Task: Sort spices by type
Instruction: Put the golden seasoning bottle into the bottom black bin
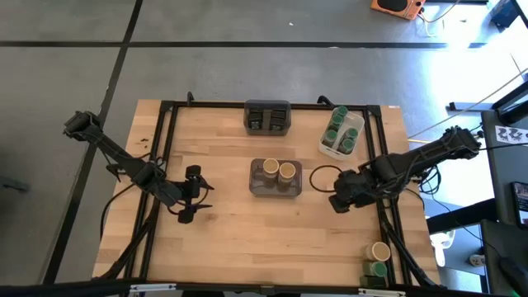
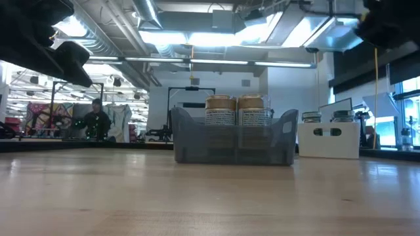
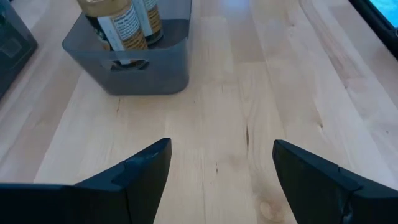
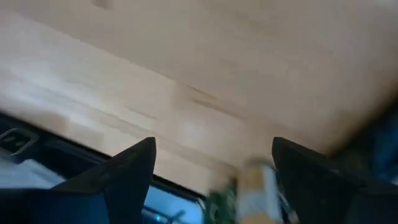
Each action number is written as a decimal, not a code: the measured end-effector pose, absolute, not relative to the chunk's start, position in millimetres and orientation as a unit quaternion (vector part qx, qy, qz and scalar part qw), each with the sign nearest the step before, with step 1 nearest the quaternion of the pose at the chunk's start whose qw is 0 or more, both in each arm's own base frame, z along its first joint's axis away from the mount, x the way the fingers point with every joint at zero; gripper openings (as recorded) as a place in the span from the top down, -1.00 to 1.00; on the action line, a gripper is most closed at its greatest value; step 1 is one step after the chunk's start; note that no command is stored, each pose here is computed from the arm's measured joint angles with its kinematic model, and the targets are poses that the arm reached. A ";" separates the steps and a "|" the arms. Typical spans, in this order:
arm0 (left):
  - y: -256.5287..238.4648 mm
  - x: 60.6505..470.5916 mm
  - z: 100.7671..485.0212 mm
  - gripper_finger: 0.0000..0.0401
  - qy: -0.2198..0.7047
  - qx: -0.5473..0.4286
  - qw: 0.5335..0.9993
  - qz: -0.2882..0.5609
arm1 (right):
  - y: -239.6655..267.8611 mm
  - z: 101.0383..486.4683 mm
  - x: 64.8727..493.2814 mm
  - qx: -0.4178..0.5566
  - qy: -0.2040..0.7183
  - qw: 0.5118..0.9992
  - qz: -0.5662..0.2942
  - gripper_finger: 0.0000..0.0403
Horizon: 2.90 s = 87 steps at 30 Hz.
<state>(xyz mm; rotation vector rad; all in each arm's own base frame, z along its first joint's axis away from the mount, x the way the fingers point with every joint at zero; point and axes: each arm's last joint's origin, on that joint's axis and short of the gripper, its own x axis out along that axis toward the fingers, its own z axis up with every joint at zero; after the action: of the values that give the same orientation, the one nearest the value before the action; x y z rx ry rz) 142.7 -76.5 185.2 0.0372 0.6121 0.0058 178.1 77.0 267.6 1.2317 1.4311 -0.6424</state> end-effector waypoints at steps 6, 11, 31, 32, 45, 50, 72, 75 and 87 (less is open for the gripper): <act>-76.4 142.6 184.9 -0.39 0.303 0.024 0.953 0.002 | 87.5 268.1 163.4 0.559 0.659 0.391 -0.316 -0.60; -76.3 142.5 184.7 -0.39 0.304 0.030 0.952 0.000 | 110.7 269.6 153.5 0.572 0.668 0.329 -0.344 -0.60; -74.6 139.6 180.9 -0.39 0.325 0.026 0.945 0.010 | 162.7 254.7 132.7 0.506 0.693 0.363 -0.363 -0.60; -74.5 139.6 180.9 -0.39 0.325 0.026 0.945 0.010 | 163.2 254.4 132.1 0.505 0.693 0.364 -0.363 -0.60; -74.4 139.4 180.6 -0.39 0.327 0.027 0.945 0.010 | 178.9 223.1 127.6 0.489 0.714 0.351 -0.356 -0.60; -74.4 139.4 180.7 -0.39 0.327 0.027 0.945 0.010 | 181.4 218.3 130.0 0.484 0.712 0.358 -0.360 -0.60; -74.4 139.5 180.8 -0.39 0.326 0.027 0.945 0.010 | 190.8 204.4 132.4 0.444 0.747 0.348 -0.352 -0.23; -74.5 139.5 180.8 -0.39 0.326 0.027 0.945 0.010 | 190.3 204.2 132.5 0.442 0.746 0.355 -0.350 -0.16; -74.5 139.5 180.8 -0.39 0.326 0.027 0.945 0.010 | 172.0 204.5 140.9 0.440 0.718 0.393 -0.370 -0.18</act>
<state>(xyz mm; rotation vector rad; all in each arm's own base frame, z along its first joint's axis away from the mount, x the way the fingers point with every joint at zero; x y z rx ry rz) 139.5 -74.5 180.8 0.0552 0.6648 0.0198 140.9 172.0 204.5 1.1157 1.8208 -0.9391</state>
